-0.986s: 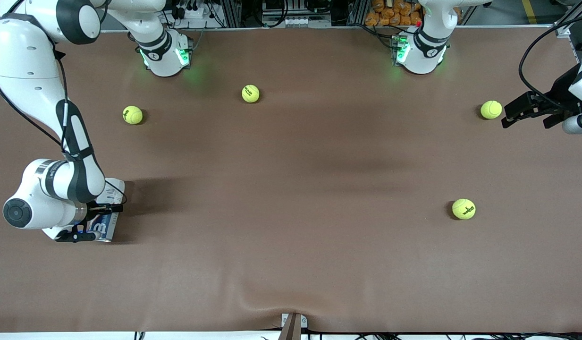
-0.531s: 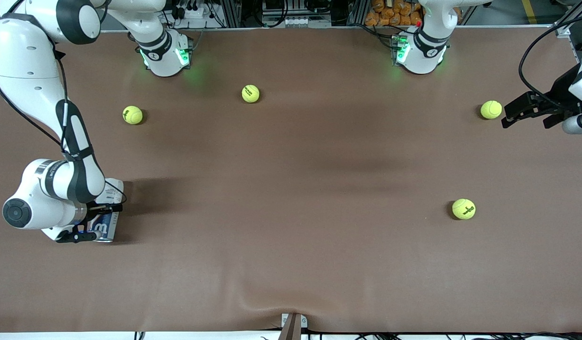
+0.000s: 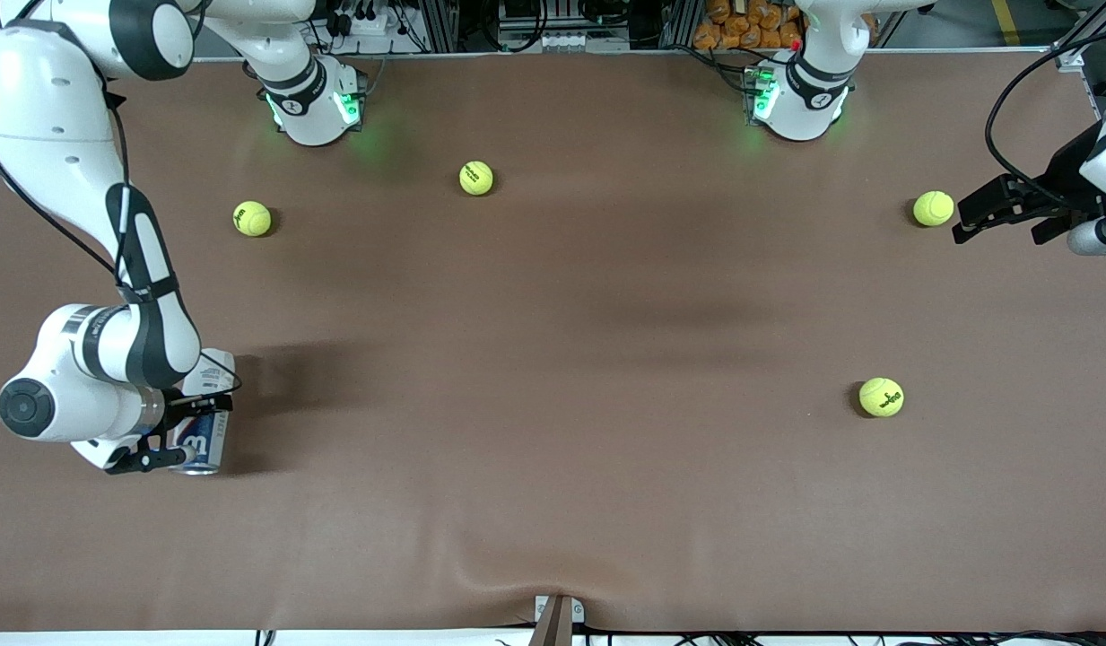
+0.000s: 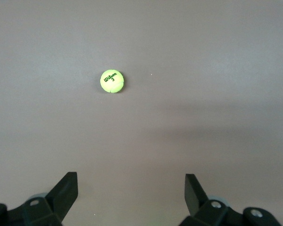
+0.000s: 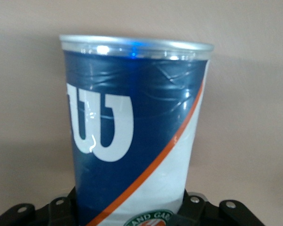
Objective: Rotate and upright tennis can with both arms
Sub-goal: 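Lift the can with the right gripper and carry it to mid-table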
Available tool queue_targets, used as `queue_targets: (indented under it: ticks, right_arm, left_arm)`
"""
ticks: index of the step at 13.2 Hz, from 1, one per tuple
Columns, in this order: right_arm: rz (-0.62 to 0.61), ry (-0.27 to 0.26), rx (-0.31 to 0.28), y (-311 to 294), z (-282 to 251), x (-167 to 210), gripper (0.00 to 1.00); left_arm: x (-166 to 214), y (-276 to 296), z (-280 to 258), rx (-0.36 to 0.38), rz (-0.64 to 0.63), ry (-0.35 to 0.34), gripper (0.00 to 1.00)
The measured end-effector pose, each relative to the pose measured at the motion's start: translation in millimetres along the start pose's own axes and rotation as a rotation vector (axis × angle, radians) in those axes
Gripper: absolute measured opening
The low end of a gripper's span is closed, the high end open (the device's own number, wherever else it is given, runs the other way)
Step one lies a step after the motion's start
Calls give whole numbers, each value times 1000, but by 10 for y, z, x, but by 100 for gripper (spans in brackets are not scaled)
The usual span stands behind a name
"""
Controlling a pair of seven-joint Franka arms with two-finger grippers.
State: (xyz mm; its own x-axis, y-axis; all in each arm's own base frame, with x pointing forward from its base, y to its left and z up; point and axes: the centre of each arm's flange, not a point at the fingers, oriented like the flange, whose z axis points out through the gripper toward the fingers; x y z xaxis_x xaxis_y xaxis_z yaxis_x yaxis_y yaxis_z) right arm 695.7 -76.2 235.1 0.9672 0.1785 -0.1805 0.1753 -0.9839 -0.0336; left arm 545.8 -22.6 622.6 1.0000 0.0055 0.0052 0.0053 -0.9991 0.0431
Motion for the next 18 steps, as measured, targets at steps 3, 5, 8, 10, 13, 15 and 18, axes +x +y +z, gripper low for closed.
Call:
queue_targets:
  ticks: [3, 5, 8, 10, 13, 15, 18]
  right_arm:
    - [-112, -2, 31, -695, -595, 22, 72]
    - [-226, 25, 72, -1413, -827, 71, 73]
    - [-424, 9, 148, -2643, -939, -3, 73]
    - [-542, 13, 154, -3393, -966, -113, 73]
    - [-720, 82, 83, -4421, -874, -302, 73]
    - [-850, 137, 12, -5106, -784, -499, 78]
    - [-1033, 173, -113, -5843, -467, -782, 79]
  left_arm:
    - [1, 0, 3, 0, 0, -1, 100]
    - [1, 0, 4, 0, 0, -1, 100]
    - [2, 0, 8, 0, 0, -2, 100]
    - [7, 2, 21, 0, 0, -4, 100]
    - [19, 3, 44, 0, 1, -8, 100]
    - [22, 1, 48, 0, 0, -9, 100]
    - [29, 2, 62, 0, 1, -12, 100]
